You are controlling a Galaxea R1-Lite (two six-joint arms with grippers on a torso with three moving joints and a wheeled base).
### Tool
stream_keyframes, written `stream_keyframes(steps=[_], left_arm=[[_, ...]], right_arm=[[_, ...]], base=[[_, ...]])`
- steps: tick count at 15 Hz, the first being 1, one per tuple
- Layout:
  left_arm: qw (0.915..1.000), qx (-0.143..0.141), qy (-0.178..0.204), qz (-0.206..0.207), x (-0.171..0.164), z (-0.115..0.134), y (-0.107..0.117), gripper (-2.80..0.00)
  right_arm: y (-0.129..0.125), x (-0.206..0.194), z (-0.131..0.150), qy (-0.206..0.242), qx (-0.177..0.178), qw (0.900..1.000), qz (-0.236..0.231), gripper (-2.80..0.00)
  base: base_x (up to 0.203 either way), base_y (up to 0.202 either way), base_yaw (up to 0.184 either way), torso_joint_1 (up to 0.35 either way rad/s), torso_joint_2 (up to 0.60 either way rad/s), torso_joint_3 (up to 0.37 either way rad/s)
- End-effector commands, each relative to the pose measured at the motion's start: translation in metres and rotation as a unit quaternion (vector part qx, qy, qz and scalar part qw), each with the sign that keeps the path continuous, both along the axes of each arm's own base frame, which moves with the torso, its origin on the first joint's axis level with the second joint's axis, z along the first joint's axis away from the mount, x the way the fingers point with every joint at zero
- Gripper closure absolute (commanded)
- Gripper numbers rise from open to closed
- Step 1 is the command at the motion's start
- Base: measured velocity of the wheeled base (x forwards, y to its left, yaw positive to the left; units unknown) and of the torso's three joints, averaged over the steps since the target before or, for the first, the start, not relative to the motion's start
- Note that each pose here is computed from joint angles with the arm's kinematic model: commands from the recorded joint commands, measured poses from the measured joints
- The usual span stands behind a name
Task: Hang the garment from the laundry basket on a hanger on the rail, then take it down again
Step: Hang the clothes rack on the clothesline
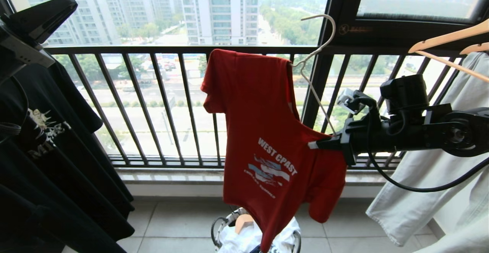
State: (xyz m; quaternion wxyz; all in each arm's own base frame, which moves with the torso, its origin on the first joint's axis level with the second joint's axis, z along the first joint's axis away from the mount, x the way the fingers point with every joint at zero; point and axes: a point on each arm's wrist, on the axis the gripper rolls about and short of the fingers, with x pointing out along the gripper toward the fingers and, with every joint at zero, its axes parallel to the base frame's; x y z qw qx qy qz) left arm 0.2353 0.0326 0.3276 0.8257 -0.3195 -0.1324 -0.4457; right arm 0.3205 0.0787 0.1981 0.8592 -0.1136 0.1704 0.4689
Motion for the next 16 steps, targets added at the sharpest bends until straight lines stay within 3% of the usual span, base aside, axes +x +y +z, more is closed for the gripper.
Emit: stream_keyframes(steps=[1,7,9,13,16], left_arm=[[1.0,0.0,0.002,-0.004,0.001,-0.001,0.0,0.0],[1.0,0.002,0.0,-0.005,-0.003,0.0,-0.001,0.0],[0.9999,0.009,-0.004,-0.012,-0.009,0.002,-0.004,0.0],[0.9959,0.052,0.005,-0.074,-0.053,-0.005,-0.023,0.0],[0.9877,0.084,0.018,-0.13,-0.095,0.003,-0.033,0.0]], right_arm=[[0.0,-0.003,0.0,0.001,0.001,1.0,0.003,0.0],[-0.001,-0.006,-0.003,0.01,-0.001,1.0,0.001,0.0],[0.0,-0.008,0.002,0.025,0.018,0.999,-0.013,0.0],[0.013,-0.01,0.017,0.021,0.03,0.998,-0.056,0.0],[0.013,-0.016,0.024,0.033,0.042,0.995,-0.085,0.0]], base=[[0.0,0.0,0.0,0.0,0.0,0.0],[0.0,0.0,0.0,0.0,0.0,0.0],[0.0,0.0,0.0,0.0,0.0,0.0],[0.0,0.0,0.0,0.0,0.0,0.0],[0.0,0.0,0.0,0.0,0.0,0.0]])
